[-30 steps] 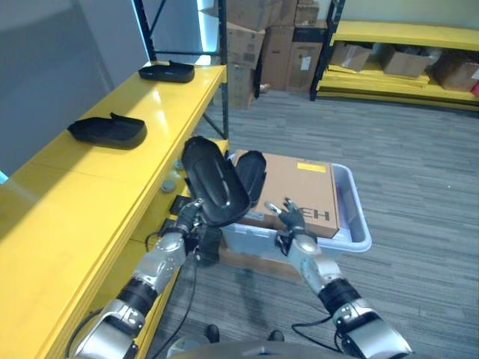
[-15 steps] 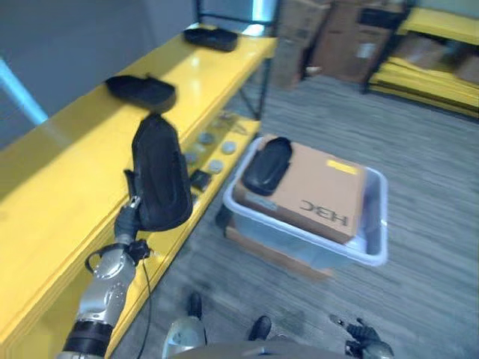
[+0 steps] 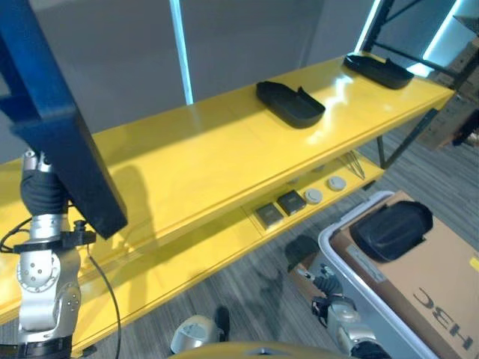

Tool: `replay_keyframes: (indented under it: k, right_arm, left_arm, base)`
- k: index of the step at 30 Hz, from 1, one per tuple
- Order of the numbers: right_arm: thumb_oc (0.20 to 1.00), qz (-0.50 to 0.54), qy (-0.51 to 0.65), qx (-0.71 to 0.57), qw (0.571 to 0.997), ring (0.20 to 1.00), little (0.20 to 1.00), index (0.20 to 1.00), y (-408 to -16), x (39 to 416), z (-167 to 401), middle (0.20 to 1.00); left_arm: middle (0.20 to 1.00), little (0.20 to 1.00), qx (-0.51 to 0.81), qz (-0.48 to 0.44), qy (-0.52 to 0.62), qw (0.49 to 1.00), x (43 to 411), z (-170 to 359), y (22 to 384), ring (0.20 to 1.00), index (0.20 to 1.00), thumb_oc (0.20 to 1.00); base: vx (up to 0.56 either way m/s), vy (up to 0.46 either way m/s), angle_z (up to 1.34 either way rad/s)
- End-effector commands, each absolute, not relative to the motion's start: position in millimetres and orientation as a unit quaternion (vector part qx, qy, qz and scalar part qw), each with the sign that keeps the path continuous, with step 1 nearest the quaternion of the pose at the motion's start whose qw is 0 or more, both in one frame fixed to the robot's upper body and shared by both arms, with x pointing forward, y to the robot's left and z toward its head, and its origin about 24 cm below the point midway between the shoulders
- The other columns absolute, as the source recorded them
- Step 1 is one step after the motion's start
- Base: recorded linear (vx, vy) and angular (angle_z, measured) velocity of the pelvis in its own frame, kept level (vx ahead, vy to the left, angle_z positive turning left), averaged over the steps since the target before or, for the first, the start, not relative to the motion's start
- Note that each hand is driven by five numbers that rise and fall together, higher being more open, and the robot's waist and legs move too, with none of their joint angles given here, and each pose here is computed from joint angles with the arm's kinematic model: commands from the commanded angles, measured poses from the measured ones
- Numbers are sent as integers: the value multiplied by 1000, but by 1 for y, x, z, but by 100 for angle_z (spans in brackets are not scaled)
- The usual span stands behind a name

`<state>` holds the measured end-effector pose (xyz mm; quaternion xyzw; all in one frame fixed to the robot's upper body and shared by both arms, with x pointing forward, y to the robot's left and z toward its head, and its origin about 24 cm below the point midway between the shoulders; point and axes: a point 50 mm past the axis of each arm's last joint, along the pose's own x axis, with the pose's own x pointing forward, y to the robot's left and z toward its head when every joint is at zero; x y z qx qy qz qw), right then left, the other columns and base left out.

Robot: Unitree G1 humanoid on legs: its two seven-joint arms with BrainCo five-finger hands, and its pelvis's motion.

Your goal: Move parts from the plastic box to the shelf.

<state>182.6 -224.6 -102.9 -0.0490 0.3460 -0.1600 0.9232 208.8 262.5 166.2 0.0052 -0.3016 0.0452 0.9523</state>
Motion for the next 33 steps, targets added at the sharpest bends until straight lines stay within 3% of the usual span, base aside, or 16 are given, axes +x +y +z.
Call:
replay_keyframes:
  k: [1,6,13,20,28,33]
  right_arm:
    - [1000,-182,364,-53,912,1000,1000,1000,-231,173,-107,1000]
    - [1000,-190,384,-43,903,1000,1000,1000,-233,159,-117,1000]
    - [1000,-231,384,-23,894,1000,1000,1000,-257,144,-120,1000]
    - [1000,-197,401,-55,893,1000,1000,1000,-266,144,-118,1000]
    - [1000,-241,419,-32,875,1000,1000,1000,-277,132,-119,1000]
    - [1000,-219,451,-43,864,1000,1000,1000,-270,121,-128,1000]
  left_arm:
    - [200,200,27,16,-335,942,222,186,255,200,200,200]
    - [200,200,30,15,-315,948,236,183,247,200,200,200]
    - [200,200,11,-28,-309,951,248,183,225,200,200,200]
    - [200,200,-13,5,-243,970,252,163,220,200,200,200]
    - [200,200,66,7,-150,986,275,133,205,200,200,200]
    - [200,200,129,65,-58,988,295,113,211,200,200,200]
  base:
    - [246,318,17]
    - [208,108,66]
    - [180,-401,101]
    - [146,-272,67]
    - [17,-141,63]
    - [45,23,-1]
